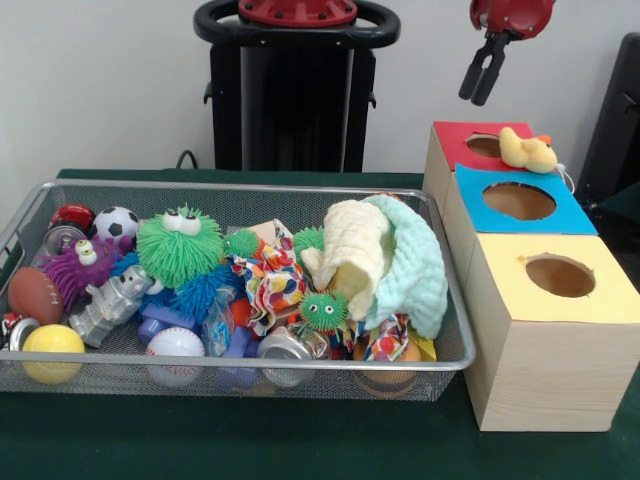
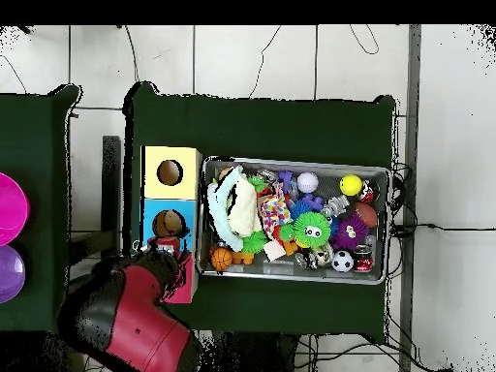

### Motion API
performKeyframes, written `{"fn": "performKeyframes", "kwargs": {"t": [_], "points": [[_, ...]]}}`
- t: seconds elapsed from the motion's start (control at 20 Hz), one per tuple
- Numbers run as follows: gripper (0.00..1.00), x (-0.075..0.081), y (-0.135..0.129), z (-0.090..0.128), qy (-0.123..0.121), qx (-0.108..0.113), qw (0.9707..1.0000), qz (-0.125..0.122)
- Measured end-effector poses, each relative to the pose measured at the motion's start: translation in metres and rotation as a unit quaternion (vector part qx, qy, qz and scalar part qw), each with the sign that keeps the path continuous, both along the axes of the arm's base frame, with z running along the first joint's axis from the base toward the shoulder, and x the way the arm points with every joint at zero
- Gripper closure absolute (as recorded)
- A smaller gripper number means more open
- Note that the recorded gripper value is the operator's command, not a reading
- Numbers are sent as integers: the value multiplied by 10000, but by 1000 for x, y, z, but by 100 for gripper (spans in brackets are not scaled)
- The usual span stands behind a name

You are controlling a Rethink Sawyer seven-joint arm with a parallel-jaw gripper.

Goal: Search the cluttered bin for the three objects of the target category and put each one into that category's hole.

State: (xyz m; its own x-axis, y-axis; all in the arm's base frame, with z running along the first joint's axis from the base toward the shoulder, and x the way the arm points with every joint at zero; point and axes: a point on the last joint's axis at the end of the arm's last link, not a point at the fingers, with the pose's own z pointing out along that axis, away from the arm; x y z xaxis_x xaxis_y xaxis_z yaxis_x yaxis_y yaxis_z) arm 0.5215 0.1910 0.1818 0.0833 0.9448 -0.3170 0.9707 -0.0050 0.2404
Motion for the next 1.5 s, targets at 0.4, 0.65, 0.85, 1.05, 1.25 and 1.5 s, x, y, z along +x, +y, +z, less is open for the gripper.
{"fn": "performKeyframes", "kwargs": {"t": [0.4, 0.65, 0.85, 1.05, 1.25, 1.5], "points": [[0, -5, 8, 1, -7, -64, 9999, 97], [0, -9, 9, 3, -26, -207, 9997, 156], [0, -11, 7, 7, -48, -291, 9994, 154], [0, -12, 3, 13, -74, -311, 9995, 77], [0, -13, 1, 19, -117, -308, 9995, -34], [0, -16, 2, 34, -203, -277, 9993, -130]]}}
